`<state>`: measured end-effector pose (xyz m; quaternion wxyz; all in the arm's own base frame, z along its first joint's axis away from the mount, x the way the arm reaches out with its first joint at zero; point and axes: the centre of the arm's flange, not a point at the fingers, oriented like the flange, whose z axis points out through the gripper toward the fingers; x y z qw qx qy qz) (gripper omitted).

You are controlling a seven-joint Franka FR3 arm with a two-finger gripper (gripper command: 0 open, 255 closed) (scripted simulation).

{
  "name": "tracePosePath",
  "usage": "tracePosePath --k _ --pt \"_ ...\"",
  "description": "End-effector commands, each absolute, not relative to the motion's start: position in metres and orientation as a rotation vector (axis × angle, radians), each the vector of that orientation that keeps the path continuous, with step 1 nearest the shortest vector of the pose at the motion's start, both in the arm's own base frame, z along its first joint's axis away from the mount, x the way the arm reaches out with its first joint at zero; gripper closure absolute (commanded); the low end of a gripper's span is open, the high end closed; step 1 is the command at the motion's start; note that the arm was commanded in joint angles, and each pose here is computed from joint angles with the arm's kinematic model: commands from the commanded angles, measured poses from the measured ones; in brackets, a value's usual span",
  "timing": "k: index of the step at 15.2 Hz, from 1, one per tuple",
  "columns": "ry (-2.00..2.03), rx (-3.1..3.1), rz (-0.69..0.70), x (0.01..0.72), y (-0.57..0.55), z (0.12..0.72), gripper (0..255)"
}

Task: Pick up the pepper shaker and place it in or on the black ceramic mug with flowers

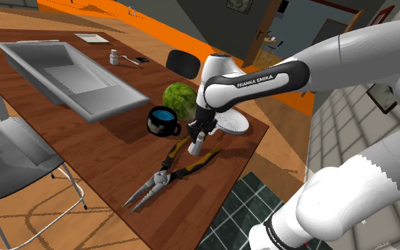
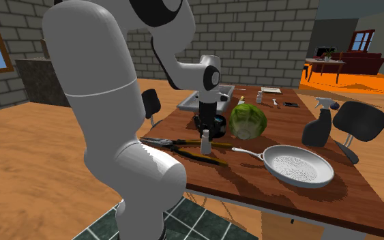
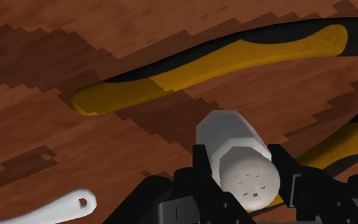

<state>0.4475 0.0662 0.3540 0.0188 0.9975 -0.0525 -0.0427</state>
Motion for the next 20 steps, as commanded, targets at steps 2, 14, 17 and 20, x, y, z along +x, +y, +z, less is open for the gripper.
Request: tracePosePath --k 2,14,17,20 --pt "-0.163 3.097 -0.133 0.448 0.066 0.368 255" --pt "-0.163 3.097 -0.133 0.448 0.066 0.432 255" --pt "-0.163 3.097 -0.133 0.448 0.066 0.448 255" --pt "-0.163 3.097 -0.133 0.448 0.066 0.463 255"
